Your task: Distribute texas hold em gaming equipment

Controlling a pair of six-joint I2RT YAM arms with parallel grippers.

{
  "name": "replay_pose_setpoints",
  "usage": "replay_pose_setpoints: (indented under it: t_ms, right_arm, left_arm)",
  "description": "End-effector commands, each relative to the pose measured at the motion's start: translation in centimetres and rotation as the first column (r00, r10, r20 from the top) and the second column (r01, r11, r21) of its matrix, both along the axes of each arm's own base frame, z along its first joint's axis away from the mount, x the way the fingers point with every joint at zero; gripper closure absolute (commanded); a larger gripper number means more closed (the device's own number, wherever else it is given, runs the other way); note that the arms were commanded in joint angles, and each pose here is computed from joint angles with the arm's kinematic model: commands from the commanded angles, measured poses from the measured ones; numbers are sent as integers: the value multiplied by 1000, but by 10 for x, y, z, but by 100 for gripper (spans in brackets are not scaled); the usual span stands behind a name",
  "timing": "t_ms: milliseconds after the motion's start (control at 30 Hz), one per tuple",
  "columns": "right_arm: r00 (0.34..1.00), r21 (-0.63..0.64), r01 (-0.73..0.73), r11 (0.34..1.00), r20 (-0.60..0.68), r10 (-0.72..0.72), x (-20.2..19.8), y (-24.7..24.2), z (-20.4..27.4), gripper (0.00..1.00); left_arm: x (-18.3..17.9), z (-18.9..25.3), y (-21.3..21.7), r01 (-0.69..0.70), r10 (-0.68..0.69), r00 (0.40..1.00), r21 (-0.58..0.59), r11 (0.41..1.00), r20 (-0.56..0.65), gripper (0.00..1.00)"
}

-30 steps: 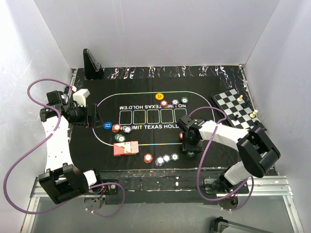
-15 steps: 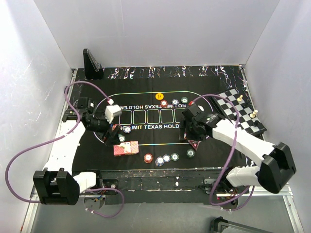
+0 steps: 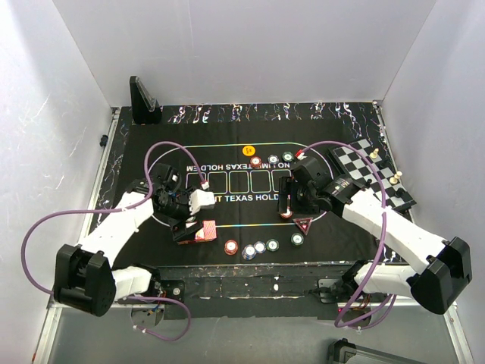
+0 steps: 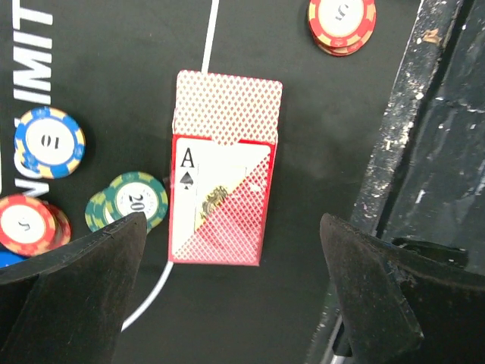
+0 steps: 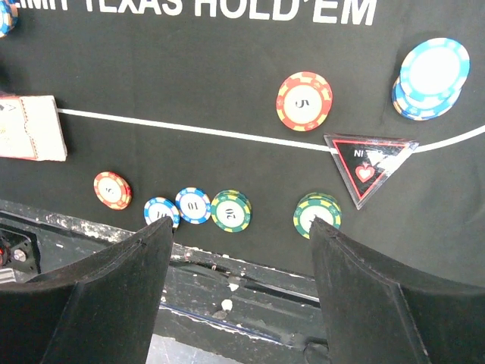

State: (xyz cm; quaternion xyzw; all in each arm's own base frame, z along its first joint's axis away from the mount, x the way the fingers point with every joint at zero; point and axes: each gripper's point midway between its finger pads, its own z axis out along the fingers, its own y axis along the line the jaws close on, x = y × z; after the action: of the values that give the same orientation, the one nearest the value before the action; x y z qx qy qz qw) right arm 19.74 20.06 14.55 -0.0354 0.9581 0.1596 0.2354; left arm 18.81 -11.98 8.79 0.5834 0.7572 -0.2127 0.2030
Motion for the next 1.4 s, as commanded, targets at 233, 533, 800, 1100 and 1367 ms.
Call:
replay_pose_setpoints:
  t_ms: [233, 533, 800, 1100, 1367]
  right_arm:
    - [996, 97, -37, 995, 90, 28, 17, 15, 36, 21]
    - [994, 129, -59, 990, 100, 46, 14, 16, 43, 21]
    - [993, 147, -75, 986, 106, 60, 14, 15, 47, 21]
    - [991, 186, -96, 978, 105, 77, 11, 21, 52, 21]
    - [990, 203, -109, 973, 105, 89, 11, 26, 55, 22]
  left_arm:
    - [24, -20, -16, 157, -159, 963, 27, 987, 216, 0]
    - [18, -25, -18, 239, -236, 938, 19, 971, 253, 0]
    - [9, -35, -22, 276, -275, 948, 16, 961, 163, 0]
    - [8, -48, -19, 271, -274, 954, 42, 962, 120, 0]
    - [7, -57, -16, 255, -259, 958, 52, 966, 123, 0]
